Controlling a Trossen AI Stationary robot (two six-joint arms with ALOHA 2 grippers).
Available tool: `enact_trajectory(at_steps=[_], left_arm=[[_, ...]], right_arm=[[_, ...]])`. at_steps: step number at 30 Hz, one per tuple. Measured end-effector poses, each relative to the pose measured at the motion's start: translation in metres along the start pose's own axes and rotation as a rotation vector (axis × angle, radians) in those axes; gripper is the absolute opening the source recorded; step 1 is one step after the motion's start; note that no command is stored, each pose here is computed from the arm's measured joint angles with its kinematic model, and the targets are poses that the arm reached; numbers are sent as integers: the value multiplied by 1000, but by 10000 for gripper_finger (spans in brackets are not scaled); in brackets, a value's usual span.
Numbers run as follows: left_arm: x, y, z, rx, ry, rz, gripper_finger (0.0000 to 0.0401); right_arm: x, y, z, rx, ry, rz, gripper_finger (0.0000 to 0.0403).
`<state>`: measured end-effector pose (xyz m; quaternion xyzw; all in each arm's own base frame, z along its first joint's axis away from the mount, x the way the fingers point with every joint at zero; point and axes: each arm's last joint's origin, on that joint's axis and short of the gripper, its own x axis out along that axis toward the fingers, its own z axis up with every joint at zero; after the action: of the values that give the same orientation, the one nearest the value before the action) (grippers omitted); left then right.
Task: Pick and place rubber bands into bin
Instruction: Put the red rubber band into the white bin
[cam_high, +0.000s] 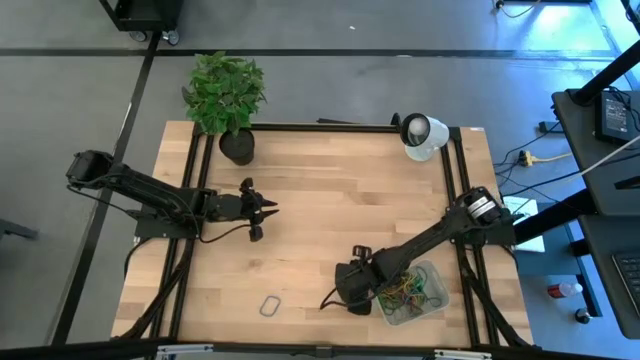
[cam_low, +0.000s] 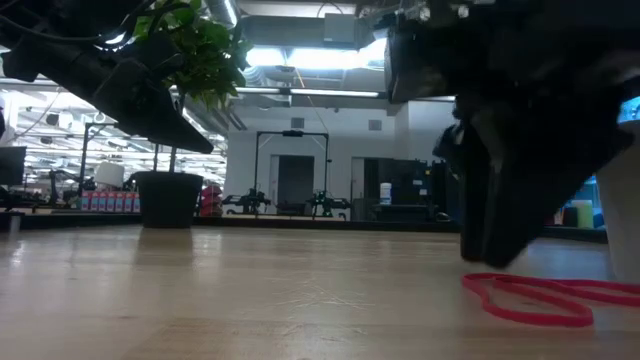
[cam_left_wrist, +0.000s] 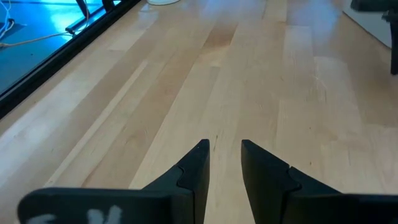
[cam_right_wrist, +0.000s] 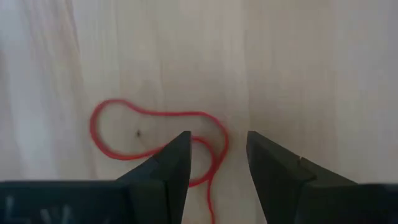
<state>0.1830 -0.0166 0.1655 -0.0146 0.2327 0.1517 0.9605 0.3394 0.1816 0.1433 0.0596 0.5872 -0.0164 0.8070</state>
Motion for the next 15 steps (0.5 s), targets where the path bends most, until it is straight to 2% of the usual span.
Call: enact_trajectory(at_steps=[6,9,13,15], left_arm=[[0,0,0,-13,1,0,86],[0,0,0,-13,1,0,86],[0,0,0,-13,1,0,86],[0,0,0,-13,1,0,86]], right_arm=[[13,4,3,-79,28,-20,146],[14,6,6,-121,26,-19,104],[9,7,10,-143,53,-23,17],[3,6,13,-131,73,-46,12]])
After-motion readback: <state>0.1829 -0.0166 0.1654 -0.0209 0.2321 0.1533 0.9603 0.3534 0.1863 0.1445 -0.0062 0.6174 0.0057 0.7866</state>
